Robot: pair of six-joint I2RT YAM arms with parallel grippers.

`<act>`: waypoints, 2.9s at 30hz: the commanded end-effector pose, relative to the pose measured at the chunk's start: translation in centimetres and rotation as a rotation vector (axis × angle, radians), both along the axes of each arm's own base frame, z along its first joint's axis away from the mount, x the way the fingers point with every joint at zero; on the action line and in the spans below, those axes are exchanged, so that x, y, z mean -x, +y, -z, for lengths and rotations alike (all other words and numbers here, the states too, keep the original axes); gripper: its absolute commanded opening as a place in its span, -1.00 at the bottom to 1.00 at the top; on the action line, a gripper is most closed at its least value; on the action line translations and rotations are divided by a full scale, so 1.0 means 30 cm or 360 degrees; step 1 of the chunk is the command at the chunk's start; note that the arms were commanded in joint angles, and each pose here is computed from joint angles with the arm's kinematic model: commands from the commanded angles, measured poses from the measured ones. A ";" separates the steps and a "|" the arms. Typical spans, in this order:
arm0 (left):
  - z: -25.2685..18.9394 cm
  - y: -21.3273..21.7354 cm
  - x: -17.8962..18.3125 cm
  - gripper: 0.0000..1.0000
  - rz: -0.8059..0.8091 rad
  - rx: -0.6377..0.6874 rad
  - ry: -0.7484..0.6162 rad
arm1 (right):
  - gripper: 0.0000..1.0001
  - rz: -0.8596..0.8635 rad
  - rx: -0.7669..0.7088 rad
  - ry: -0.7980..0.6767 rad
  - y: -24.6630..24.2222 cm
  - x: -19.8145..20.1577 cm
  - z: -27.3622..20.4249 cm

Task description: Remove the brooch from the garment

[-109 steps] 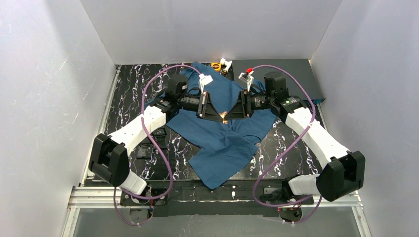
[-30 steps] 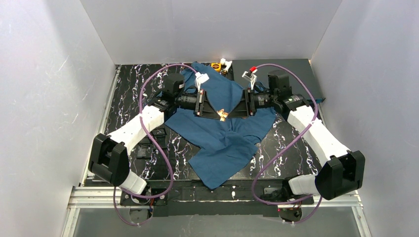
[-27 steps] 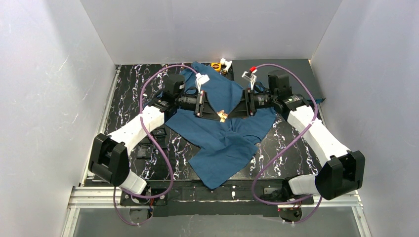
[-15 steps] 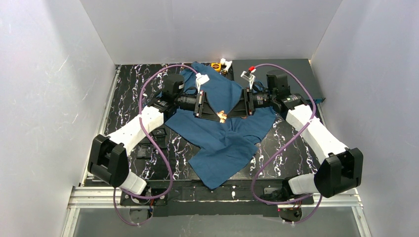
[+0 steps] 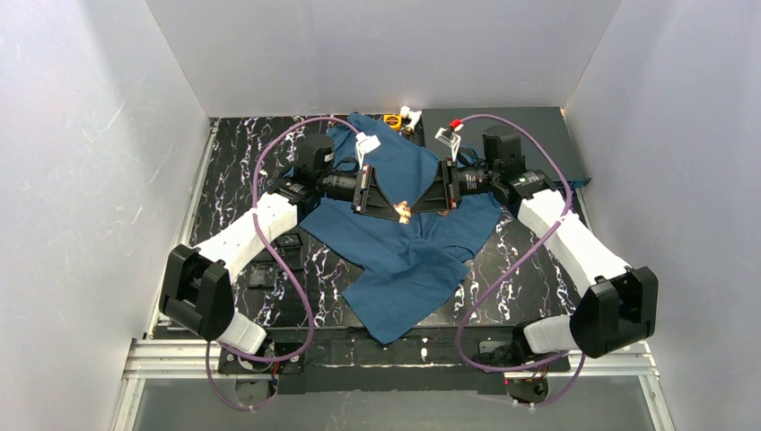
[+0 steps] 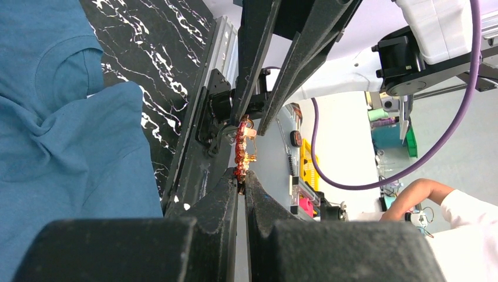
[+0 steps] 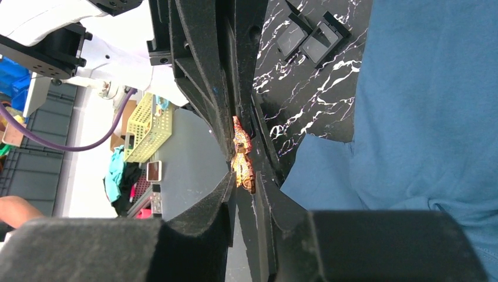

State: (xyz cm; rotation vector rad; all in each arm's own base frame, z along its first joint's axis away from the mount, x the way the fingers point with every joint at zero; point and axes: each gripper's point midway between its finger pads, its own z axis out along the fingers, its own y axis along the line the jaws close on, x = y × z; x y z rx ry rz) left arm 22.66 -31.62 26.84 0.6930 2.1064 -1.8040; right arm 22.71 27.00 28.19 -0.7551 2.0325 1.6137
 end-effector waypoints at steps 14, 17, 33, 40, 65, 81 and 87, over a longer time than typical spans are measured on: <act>-0.040 0.042 0.032 0.40 -0.0009 -0.0064 -0.0109 | -0.97 -0.0051 0.0033 -0.0233 0.009 -0.013 -0.055; -0.023 0.097 0.020 0.97 -0.0068 -0.0192 -0.0188 | -0.97 -0.0051 0.0104 -0.0344 -0.007 -0.022 -0.055; -0.267 0.447 -0.188 0.97 -0.0586 -0.0399 -0.0419 | -0.97 -0.0168 0.0377 -0.1470 -0.015 -0.046 -0.175; -0.316 0.434 -0.081 0.97 -0.0273 -0.0321 -0.0563 | -0.97 -0.0443 0.0385 -0.2288 0.058 0.010 -0.207; -0.169 0.137 0.200 0.76 0.0490 -0.0448 -0.0842 | -0.97 -0.0732 -0.0210 -0.3535 0.115 0.260 -0.167; -0.137 0.092 0.258 0.73 0.0621 -0.0371 -0.0622 | -0.97 -0.0728 -0.0204 -0.3517 0.128 0.281 -0.174; -0.123 0.091 0.266 0.64 0.0627 -0.0375 -0.0557 | -0.97 -0.0709 -0.0196 -0.3512 0.132 0.278 -0.180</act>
